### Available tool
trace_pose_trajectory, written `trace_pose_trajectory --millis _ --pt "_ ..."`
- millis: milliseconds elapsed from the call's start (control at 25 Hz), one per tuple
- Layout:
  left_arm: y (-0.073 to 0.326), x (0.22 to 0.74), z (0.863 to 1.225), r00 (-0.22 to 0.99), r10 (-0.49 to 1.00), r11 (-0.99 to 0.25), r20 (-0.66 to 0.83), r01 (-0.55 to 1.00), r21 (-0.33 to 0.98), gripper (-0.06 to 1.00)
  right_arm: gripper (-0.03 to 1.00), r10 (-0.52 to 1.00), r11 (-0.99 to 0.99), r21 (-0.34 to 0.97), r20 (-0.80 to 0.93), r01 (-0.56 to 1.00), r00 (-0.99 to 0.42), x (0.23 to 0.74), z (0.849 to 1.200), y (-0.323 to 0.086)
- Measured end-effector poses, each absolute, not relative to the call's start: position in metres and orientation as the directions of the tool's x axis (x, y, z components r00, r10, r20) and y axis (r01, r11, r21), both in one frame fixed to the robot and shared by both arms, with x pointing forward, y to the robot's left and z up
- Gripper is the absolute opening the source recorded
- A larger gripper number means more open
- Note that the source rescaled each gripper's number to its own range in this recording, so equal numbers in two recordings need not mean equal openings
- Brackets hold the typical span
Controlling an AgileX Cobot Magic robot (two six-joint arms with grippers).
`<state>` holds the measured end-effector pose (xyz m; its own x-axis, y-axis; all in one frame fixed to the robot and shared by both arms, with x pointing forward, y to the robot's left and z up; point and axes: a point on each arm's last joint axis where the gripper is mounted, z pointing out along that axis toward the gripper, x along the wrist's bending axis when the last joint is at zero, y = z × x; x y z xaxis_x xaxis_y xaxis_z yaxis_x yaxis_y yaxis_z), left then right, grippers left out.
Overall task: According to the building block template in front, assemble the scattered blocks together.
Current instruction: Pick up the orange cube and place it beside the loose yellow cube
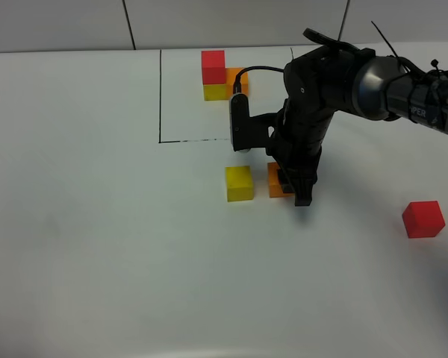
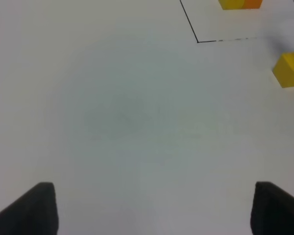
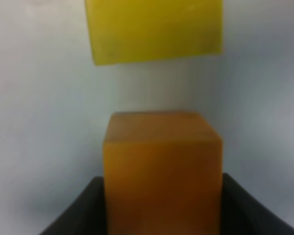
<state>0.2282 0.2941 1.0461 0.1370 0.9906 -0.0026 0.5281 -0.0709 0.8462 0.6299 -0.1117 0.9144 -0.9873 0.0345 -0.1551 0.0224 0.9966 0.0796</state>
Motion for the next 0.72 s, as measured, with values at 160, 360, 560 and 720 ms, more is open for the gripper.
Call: trace_pose_trajectory --millis 160,360,560,720 --pt "0.2941 0.2282 1.0461 0.137 0.991 -0.071 -0.003 0.528 0.846 0.69 0.01 0.034 0.995 0.097 -0.172 0.018 -0.985 0.6324 0.9123 -0.1097" --pt "0.2941 0.2282 1.0461 0.137 0.991 -0.071 -0.003 0.528 0.846 0.69 0.01 0.033 0.994 0.112 -0.181 0.013 -0.983 0.6337 0.9116 -0.1081" --pt "0.2941 0.2282 1.0461 0.137 0.991 -0.071 -0.003 0.528 0.846 0.69 0.01 0.036 0.993 0.117 -0.182 0.014 -0.983 0.6338 0.9118 -0.1076" --pt "0.2941 0.2282 1.0461 0.137 0.991 -0.071 -0.003 0.528 0.846 0.69 0.01 0.042 0.992 0.121 -0.162 0.022 -0.986 0.6321 0.9116 -0.1073"
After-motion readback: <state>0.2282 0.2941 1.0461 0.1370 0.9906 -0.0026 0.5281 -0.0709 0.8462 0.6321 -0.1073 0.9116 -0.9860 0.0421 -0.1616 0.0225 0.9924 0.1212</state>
